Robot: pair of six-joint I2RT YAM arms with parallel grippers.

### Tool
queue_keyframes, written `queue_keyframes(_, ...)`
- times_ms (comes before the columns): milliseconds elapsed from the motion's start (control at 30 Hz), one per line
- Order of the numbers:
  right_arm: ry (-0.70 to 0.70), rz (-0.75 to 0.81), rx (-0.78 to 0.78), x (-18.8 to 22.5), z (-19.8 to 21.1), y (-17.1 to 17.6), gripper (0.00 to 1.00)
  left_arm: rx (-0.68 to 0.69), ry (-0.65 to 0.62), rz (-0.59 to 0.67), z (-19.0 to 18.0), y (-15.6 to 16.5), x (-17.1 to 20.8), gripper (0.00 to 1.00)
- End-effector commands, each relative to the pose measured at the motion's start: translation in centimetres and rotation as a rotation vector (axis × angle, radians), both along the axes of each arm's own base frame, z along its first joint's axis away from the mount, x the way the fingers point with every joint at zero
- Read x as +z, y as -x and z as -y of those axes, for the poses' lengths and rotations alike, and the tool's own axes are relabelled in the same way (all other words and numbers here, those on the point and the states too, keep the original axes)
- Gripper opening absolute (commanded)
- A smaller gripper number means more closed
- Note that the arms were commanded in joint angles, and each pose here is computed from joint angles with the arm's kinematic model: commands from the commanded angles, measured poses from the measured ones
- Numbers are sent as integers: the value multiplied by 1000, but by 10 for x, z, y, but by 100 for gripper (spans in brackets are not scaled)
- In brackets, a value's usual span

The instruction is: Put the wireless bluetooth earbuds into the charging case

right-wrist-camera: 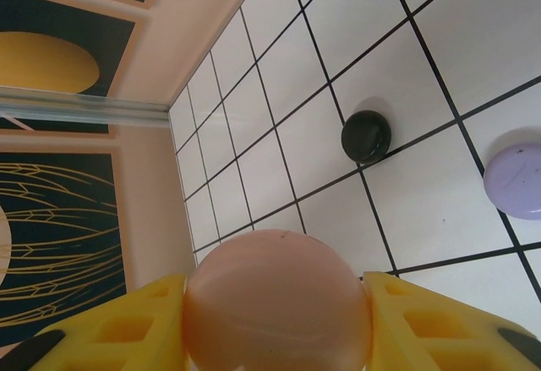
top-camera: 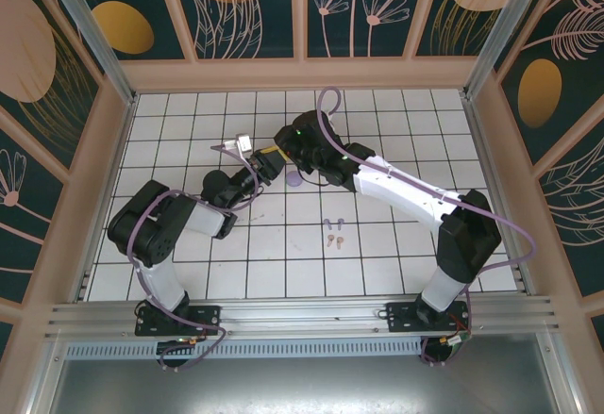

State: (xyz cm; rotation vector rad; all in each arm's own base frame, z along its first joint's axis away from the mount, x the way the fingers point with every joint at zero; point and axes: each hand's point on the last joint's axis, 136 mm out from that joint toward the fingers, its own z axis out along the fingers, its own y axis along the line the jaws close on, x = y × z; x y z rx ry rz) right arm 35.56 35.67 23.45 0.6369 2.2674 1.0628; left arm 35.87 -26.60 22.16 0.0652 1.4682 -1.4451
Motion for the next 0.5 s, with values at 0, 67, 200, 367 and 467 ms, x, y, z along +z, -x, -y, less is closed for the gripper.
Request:
queue_keyframes(0, -63, 19, 22, 16, -12, 2, 35, 29, 71, 50, -6, -4, 16, 21)
queue_keyframes(67, -68, 25, 22, 19, -12, 3, 36, 27, 81, 49, -6, -4, 16, 15)
queue_keyframes(200, -73, 42, 14, 25, -10, 2, 41, 18, 92, 50, -6, -3, 18, 6)
queue_keyframes(367, -79, 71, 2, 36, -5, 1, 48, 15, 99, 49, -7, -2, 19, 0)
queue_keyframes(467, -77, 90, -5, 42, 0, -3, 62, 13, 102, 48, -7, -1, 20, 0)
